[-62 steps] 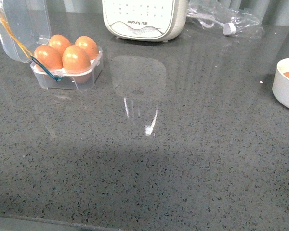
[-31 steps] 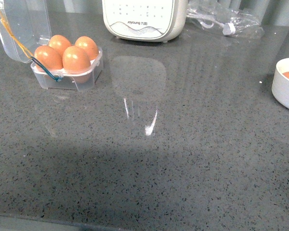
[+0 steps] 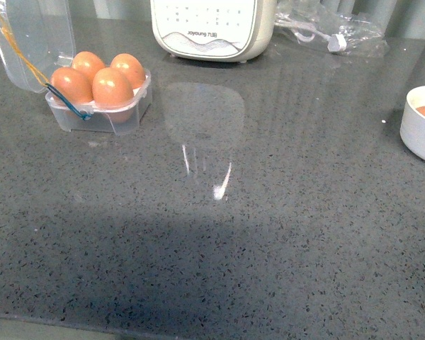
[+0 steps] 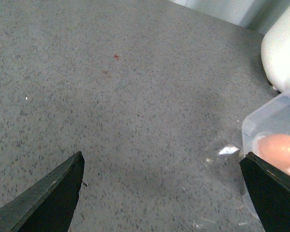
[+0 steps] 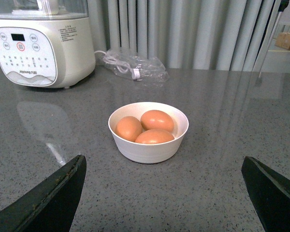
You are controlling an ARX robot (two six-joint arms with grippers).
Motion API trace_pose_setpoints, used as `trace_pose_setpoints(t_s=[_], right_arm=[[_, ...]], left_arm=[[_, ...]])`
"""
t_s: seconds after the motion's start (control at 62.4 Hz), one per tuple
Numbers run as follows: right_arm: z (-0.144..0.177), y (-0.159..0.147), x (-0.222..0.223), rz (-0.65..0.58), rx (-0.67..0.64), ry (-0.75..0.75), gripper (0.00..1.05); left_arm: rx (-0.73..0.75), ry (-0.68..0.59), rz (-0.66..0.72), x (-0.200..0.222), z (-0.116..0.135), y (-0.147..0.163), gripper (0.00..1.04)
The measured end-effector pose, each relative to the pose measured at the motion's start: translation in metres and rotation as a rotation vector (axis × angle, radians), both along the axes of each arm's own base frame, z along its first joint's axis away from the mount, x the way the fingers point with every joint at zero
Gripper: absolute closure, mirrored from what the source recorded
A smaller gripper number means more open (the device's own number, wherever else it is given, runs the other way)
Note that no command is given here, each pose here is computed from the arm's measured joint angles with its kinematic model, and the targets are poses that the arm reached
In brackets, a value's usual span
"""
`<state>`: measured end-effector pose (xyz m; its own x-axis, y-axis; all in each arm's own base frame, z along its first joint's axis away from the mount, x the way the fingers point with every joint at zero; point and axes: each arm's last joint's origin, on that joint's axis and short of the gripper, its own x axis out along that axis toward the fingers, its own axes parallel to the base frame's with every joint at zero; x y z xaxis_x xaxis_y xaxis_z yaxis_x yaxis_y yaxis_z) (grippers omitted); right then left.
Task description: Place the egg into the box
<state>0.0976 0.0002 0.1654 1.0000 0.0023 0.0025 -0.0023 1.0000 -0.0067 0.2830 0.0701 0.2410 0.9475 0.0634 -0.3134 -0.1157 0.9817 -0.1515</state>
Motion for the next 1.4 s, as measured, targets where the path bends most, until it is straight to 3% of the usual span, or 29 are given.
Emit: trace_pose_setpoints(t_s=[0.305, 0.658, 1.187, 1.395], right_arm=[[0.0, 0.0, 0.0, 0.0, 0.0, 0.0, 0.07], [0.0, 0.0, 0.0, 0.0, 0.0, 0.0, 0.07], [0.0, 0.0, 0.0, 0.0, 0.0, 0.0, 0.07], [0.0, 0.0, 0.0, 0.0, 0.0, 0.0, 0.07]], left_arm=[[0.027, 0.06, -0.068, 0.051, 0.001, -0.016, 0.07], [0.03, 0.068, -0.154, 0.067, 0.0, -0.06, 0.07], [0.067, 0.102, -0.426, 0.023, 0.002, -0.137, 0.07], [0.097, 0.097, -0.467, 0.006, 0.015, -0.146, 0.07]])
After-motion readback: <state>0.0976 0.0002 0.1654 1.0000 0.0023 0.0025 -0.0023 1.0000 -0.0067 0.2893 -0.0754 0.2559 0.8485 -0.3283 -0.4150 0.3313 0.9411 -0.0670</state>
